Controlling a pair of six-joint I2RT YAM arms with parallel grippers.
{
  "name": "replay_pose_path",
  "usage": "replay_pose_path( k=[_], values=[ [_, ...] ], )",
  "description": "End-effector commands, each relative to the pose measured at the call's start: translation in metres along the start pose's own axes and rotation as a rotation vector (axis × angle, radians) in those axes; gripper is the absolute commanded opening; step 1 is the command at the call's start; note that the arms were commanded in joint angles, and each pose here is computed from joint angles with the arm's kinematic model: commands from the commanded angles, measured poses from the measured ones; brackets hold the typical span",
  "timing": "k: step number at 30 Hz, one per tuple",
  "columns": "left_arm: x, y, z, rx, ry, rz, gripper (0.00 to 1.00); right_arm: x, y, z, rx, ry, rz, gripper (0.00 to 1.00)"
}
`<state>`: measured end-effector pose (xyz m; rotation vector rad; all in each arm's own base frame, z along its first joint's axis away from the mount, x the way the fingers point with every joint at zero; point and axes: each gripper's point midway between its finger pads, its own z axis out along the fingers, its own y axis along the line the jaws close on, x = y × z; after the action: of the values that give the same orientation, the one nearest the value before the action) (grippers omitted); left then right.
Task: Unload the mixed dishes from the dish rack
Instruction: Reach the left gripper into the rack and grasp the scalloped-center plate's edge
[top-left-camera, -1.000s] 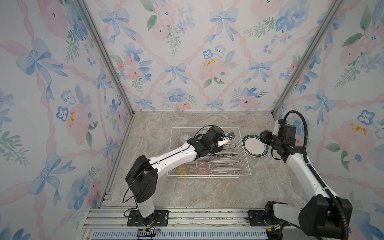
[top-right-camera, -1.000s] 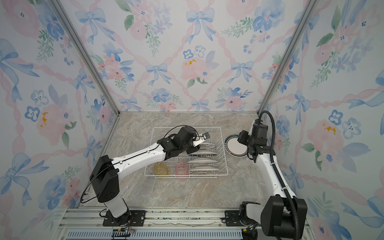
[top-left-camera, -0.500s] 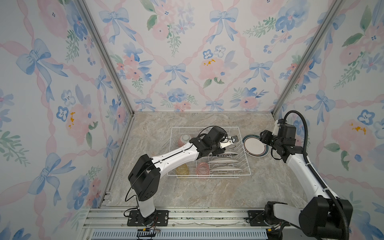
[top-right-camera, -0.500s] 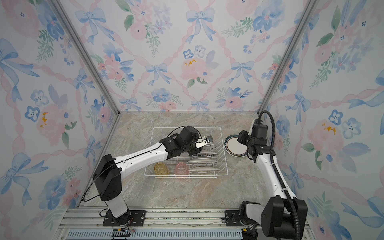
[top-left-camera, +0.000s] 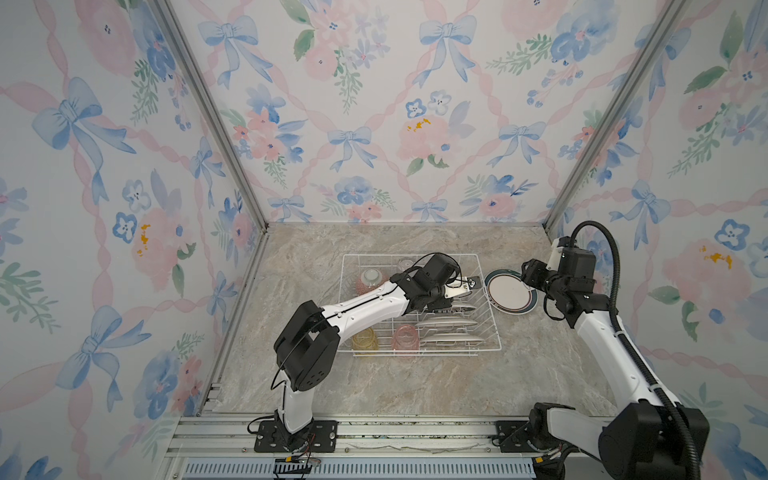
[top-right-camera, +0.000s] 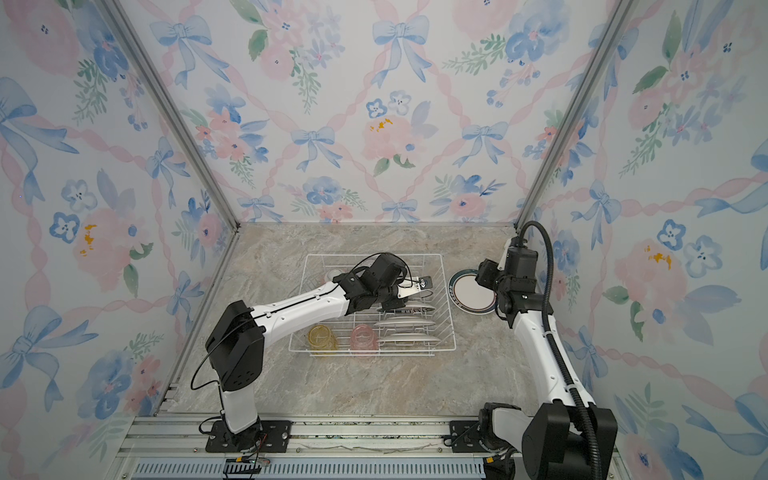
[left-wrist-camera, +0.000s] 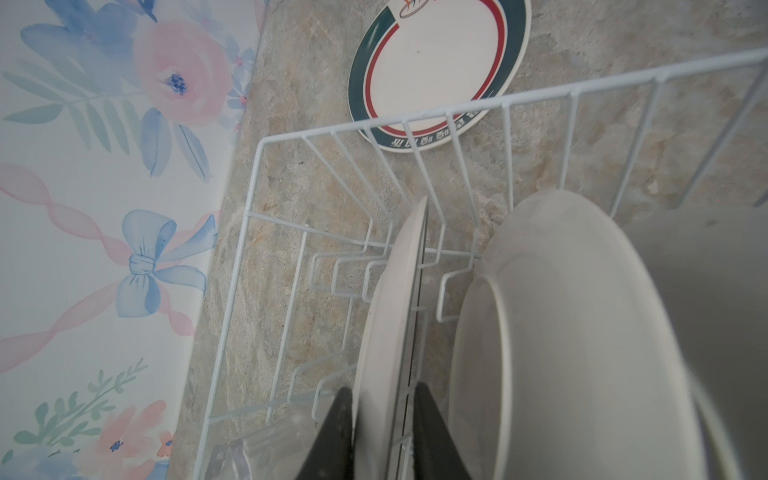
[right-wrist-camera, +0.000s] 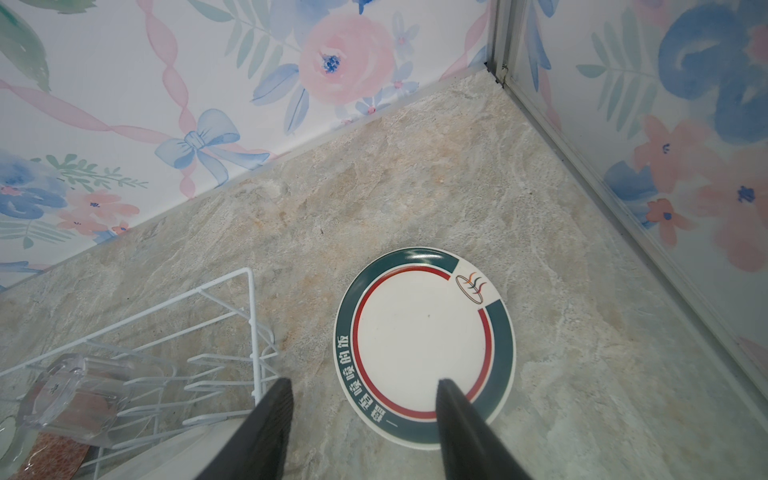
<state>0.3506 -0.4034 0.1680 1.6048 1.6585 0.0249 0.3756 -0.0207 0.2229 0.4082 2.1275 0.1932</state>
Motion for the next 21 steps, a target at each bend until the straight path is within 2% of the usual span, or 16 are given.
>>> replay_pose_path(
  k=[1,3,6,11,21],
  values=[
    [0.004,0.002,0.008,0.006,0.017,0.026,0.21,-0.007,0.008,-0.006,-0.024,-0.022,-0.02,0.58],
    [0.006,0.005,0.01,-0.004,0.027,0.028,0.14,-0.007,0.007,-0.005,-0.025,-0.025,-0.019,0.58],
    [0.008,0.011,0.013,-0.027,0.043,0.035,0.11,-0.006,0.008,-0.004,-0.031,-0.024,-0.017,0.58],
    [0.009,0.022,0.013,-0.073,0.054,0.044,0.0,-0.006,0.009,-0.004,-0.036,-0.024,-0.012,0.58],
    [-0.004,0.048,-0.002,-0.177,-0.001,0.053,0.0,-0.006,0.014,-0.006,-0.052,-0.029,-0.02,0.58]
  ],
)
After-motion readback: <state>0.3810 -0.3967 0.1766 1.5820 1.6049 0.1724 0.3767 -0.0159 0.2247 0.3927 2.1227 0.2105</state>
